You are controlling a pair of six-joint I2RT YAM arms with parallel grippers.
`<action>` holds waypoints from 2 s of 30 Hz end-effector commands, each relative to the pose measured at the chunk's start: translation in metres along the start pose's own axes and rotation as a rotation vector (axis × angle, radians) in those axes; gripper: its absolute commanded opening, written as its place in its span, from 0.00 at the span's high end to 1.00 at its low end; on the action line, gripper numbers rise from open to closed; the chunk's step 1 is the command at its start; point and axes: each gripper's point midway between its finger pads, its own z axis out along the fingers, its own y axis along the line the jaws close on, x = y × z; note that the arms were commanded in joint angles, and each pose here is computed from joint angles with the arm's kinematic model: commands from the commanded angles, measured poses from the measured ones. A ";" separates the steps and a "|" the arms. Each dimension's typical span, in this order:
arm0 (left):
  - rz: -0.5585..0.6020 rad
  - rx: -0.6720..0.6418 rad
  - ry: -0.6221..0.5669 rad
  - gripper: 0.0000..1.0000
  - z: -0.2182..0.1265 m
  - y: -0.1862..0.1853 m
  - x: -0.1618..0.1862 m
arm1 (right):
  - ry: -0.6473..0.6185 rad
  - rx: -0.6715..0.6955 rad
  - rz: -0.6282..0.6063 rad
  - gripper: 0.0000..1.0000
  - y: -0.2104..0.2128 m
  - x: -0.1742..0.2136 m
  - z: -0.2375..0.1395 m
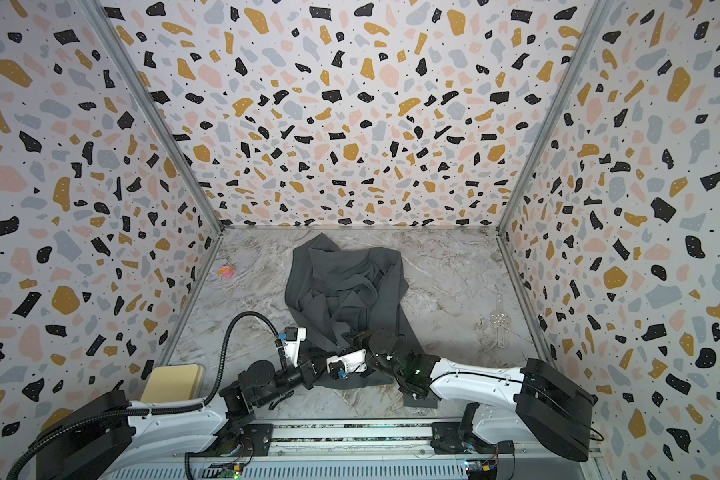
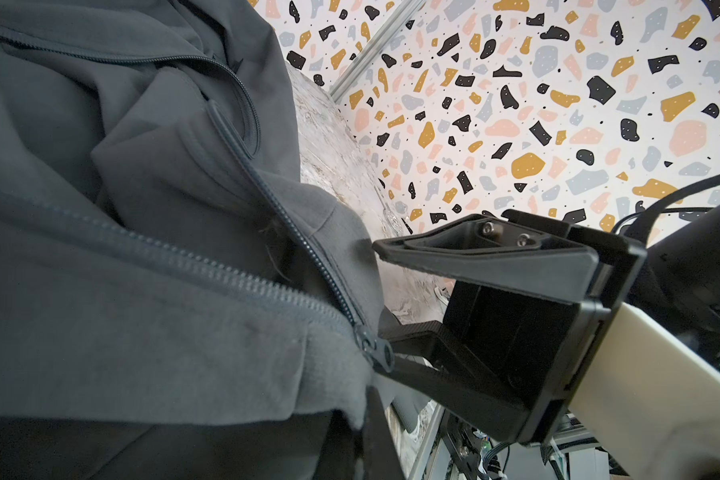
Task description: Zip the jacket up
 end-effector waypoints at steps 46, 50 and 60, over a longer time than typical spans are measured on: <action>0.005 -0.033 0.049 1.00 -0.014 0.023 0.025 | -0.044 -0.004 0.026 0.59 -0.018 -0.018 -0.005; 0.005 -0.033 0.051 1.00 -0.014 0.023 0.026 | -0.042 -0.026 0.026 0.63 -0.013 -0.018 -0.002; 0.008 -0.032 0.049 1.00 -0.015 0.022 0.025 | -0.050 -0.058 0.011 0.79 -0.009 -0.021 0.005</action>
